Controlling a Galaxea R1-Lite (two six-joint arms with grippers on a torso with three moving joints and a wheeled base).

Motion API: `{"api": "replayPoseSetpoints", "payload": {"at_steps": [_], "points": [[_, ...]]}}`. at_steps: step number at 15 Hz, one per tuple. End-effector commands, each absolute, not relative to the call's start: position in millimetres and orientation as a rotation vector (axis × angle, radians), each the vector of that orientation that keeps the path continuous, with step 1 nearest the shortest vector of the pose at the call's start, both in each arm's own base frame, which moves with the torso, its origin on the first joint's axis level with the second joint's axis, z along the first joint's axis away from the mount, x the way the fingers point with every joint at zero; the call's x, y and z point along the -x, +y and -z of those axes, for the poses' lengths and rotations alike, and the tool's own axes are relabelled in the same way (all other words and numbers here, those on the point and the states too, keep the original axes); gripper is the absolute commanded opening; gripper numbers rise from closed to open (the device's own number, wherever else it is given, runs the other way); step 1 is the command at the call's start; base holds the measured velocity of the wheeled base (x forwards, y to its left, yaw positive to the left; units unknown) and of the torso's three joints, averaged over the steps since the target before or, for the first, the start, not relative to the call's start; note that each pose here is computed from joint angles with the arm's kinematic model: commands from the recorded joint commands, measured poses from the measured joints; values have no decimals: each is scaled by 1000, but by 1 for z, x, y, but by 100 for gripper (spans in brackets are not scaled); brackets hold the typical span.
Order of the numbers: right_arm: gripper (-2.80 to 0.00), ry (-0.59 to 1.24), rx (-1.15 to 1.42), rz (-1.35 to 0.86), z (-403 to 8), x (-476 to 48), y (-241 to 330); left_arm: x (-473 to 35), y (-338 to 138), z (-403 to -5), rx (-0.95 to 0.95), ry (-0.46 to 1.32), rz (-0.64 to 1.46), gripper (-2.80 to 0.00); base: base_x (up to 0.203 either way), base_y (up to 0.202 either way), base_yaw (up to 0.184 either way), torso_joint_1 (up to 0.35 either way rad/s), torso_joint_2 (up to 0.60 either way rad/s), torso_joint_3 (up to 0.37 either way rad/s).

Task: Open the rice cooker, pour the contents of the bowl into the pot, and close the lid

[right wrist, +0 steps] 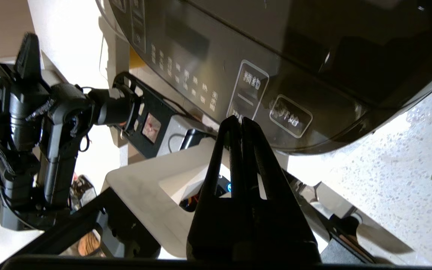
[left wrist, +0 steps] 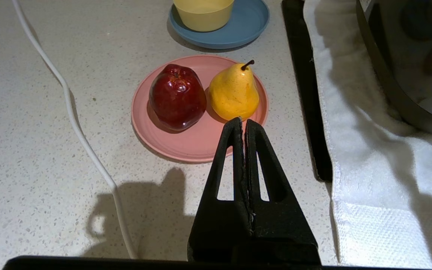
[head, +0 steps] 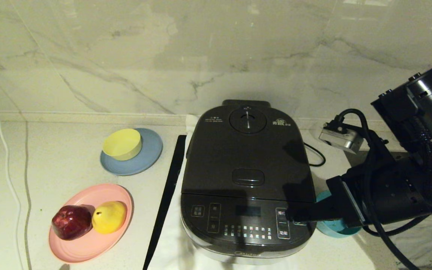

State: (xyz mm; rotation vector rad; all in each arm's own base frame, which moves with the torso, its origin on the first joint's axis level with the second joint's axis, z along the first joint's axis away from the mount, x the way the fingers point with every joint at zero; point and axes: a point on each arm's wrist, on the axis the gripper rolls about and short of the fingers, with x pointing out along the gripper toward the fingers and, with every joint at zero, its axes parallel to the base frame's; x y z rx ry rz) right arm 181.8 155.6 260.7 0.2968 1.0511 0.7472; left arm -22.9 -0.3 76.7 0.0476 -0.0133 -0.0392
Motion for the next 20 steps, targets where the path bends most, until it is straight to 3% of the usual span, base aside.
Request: {"api": "replayPoseSetpoints", "payload": {"at_steps": [1, 20], "points": [[-280, 1034, -302, -722, -263, -185, 154, 22, 0, -75, -48, -6, 38, -280, 0, 0, 0, 0, 0, 0], [-280, 1048, -293, -651, -255, -194, 153, 22, 0, -75, -48, -6, 38, -280, 0, 0, 0, 0, 0, 0]]}}
